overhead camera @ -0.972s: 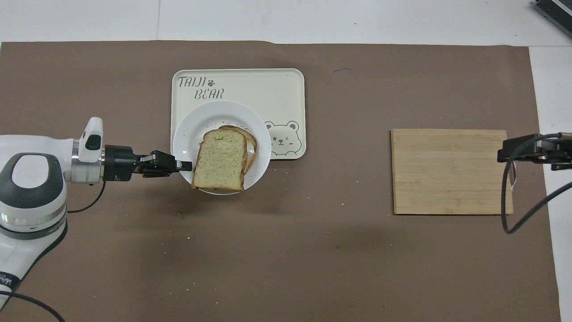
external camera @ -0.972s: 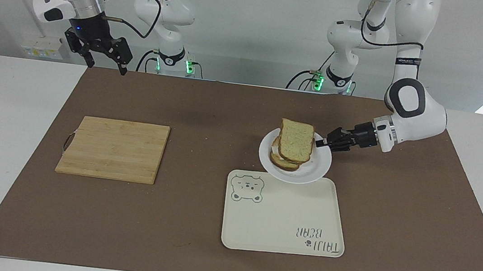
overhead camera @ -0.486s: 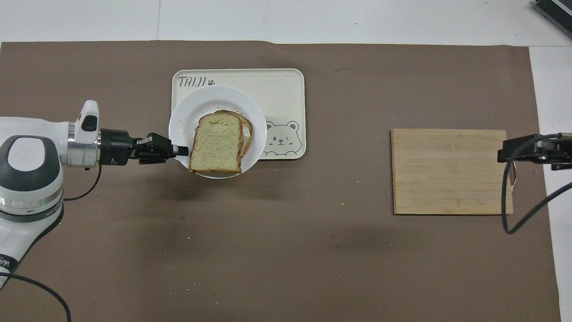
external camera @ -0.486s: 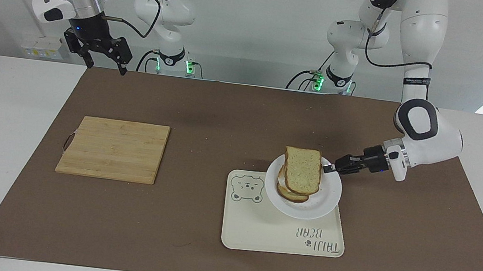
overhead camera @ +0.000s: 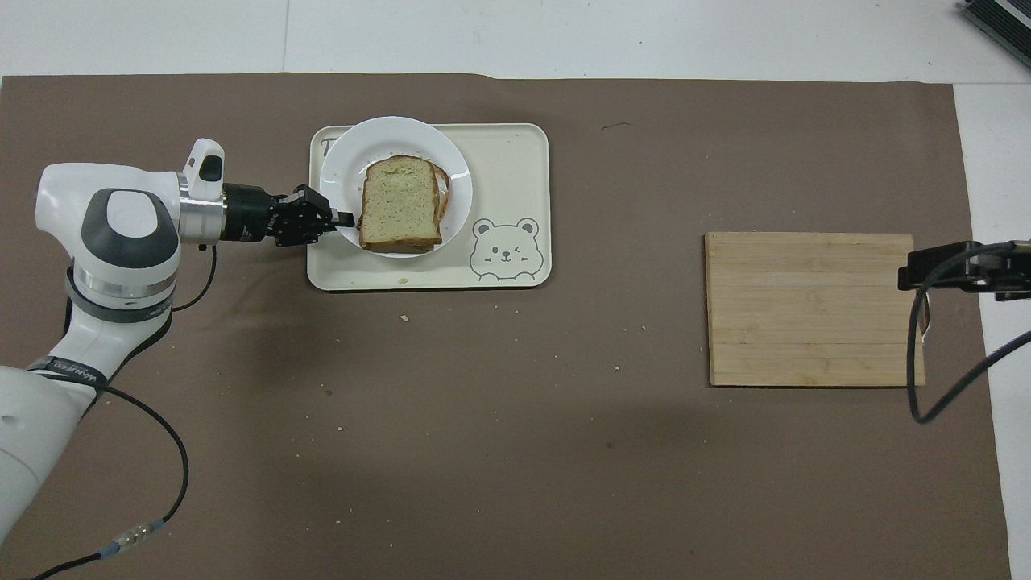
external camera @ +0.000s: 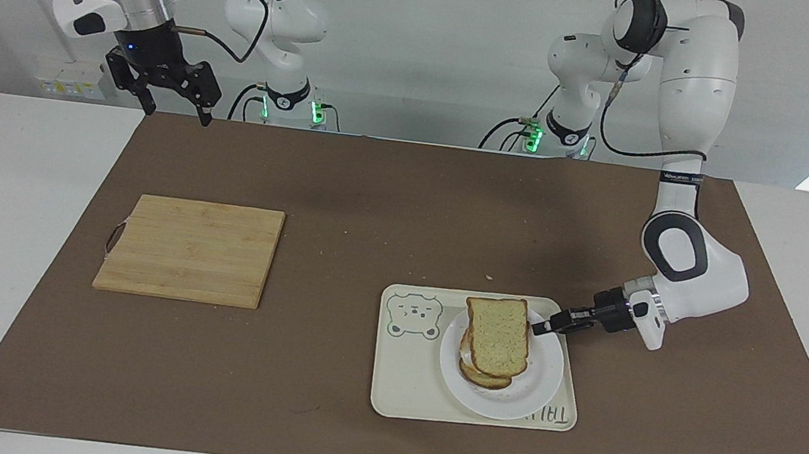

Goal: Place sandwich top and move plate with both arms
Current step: 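Slide the plate with the left gripper onto the bear tray, then open the left gripper to release the plate rim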

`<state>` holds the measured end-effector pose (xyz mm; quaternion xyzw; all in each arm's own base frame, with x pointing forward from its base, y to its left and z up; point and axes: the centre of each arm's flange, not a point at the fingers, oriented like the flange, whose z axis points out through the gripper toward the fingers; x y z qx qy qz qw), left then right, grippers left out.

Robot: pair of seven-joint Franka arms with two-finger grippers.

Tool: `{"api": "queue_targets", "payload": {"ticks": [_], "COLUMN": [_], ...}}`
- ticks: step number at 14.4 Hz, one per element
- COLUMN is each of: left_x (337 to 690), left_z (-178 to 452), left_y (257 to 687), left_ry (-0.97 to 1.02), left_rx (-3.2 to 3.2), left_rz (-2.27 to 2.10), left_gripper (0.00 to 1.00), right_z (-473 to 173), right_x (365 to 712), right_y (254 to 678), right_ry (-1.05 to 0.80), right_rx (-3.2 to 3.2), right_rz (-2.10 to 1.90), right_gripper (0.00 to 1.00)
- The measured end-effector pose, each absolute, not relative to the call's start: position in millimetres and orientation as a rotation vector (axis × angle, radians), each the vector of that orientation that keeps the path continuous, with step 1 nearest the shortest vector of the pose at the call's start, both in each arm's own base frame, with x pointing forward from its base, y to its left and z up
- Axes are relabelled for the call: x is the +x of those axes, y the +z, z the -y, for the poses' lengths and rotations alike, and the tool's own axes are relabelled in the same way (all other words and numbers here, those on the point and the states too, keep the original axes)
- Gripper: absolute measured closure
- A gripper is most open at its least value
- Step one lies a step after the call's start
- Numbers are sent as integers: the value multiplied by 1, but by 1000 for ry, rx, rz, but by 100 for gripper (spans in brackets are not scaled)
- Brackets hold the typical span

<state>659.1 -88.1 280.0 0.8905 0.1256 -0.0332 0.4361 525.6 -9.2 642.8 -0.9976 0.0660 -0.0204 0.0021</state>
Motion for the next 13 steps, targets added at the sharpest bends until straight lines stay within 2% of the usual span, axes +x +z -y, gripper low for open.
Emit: {"api": "queue_targets", "payload": {"ticks": [3,6,8,11,12,13], "left_x": [660,661,665,669,668,666], "left_z": [114,128,121,107,102,97], "left_y": [283,286,296,335,349,359], "left_ry": [-51,-40,-18,18,12,6], "left_rx": [2241,2258,2303,2384,2414,2466], "left_rz": [-286,-267,-232,-225,-245,-253], "left_gripper": [90,63,40,6,0,0], "right_z": [9,9,9,9,9,9], "right_x": [526,526,526,526,526,526], "right_y": [643,643,643,643,643,643], "right_ry": [-66,-68,-68,-68,-68,-68], "right_rx": [-3130,-3130,-3130,-3130,-3130,-3130], "right_rz": [-208,-208,-208,-208,-208,-208], "right_gripper": [0,0,0,0,0,0]}}
